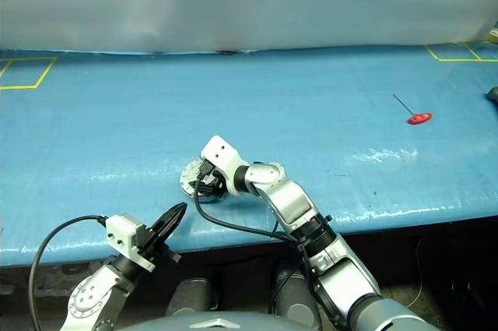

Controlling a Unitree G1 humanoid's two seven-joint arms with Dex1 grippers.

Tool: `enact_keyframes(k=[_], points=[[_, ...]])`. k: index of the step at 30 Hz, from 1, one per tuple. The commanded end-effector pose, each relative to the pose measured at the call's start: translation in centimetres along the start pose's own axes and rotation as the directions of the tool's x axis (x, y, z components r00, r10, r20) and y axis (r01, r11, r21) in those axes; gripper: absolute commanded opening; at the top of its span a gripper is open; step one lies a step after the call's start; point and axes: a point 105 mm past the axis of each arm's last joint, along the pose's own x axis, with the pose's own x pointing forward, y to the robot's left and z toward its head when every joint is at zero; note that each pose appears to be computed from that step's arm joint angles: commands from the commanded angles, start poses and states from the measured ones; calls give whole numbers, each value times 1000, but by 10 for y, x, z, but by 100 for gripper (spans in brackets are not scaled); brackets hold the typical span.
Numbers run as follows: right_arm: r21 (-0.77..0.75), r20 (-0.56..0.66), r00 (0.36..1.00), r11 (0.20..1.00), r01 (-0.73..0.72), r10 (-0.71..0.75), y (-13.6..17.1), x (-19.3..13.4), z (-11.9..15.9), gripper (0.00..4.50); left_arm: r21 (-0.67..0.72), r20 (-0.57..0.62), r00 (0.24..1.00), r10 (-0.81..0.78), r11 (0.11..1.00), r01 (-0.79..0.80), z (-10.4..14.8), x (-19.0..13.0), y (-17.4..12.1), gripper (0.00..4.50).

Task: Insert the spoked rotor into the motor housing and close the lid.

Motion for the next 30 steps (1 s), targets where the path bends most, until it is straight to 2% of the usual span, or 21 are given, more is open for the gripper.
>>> enact_keyframes(k=[1, 10, 17, 26, 30], points=[[-26, 28, 1000, 1000, -5, 6, 4, -1, 7, 304, 0, 13, 1000, -14, 1000, 14, 2, 0, -1, 0], [-16, 26, 1000, 1000, -3, 4, 15, 3, 2, 304, -8, 6, 1000, -7, 1000, 7, -3, -2, 1, 0], [-12, 59, 998, 1000, -5, 6, 26, 9, 9, 304, -14, 8, 1000, -2, 1000, 3, -4, -2, 1, 0], [-51, 26, 1000, 999, -3, 4, 22, 9, 0, 304, -19, 6, 1000, -6, 1000, 6, -5, -2, 1, 0], [-93, 40, 999, 995, -27, 31, 20, 7, 5, 304, -19, 4, 1000, -9, 1000, 9, -5, -2, 1, 0]])
